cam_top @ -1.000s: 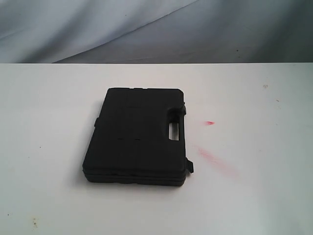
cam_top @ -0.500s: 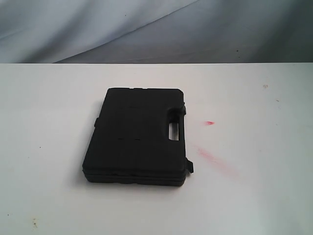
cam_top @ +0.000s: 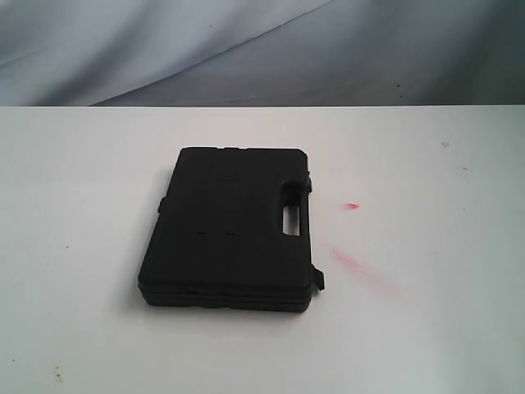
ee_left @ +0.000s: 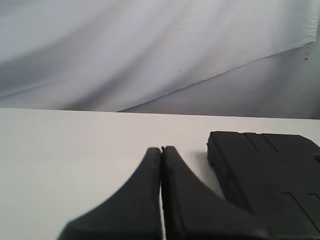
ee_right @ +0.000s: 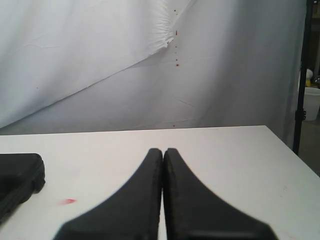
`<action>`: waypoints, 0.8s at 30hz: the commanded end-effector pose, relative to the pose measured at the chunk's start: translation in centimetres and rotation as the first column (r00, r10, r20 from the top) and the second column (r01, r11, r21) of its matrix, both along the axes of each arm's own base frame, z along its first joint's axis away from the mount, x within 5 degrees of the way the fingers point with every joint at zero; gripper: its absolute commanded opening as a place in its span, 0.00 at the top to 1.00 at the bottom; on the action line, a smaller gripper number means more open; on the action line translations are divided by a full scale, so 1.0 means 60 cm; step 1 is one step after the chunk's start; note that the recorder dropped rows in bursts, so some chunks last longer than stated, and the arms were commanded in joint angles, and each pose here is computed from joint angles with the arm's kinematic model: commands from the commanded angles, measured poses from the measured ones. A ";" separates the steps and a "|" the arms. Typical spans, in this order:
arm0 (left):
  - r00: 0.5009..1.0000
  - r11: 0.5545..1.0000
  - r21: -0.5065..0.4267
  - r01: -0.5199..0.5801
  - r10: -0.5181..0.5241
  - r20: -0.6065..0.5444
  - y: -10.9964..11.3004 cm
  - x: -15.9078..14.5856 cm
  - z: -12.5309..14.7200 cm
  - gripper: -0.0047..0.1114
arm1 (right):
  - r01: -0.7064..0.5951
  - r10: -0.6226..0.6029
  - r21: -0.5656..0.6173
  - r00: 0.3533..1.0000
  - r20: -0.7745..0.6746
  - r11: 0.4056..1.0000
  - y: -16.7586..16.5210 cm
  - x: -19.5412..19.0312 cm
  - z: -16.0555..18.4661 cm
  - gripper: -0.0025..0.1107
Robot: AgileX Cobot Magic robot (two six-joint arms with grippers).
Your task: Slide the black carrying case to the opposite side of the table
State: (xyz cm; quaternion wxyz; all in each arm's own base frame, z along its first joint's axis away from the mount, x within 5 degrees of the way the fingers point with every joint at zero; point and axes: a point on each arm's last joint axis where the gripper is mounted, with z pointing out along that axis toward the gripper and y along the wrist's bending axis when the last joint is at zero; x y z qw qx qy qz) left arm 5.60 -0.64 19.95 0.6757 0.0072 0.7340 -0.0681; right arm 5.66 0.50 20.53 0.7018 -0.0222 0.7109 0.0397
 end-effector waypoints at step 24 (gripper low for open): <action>1.000 0.998 0.049 -0.029 0.029 0.001 0.003 0.000 -0.003 0.96 | 0.008 -0.008 0.004 1.000 0.006 1.000 -0.001 -0.001 -0.001 0.98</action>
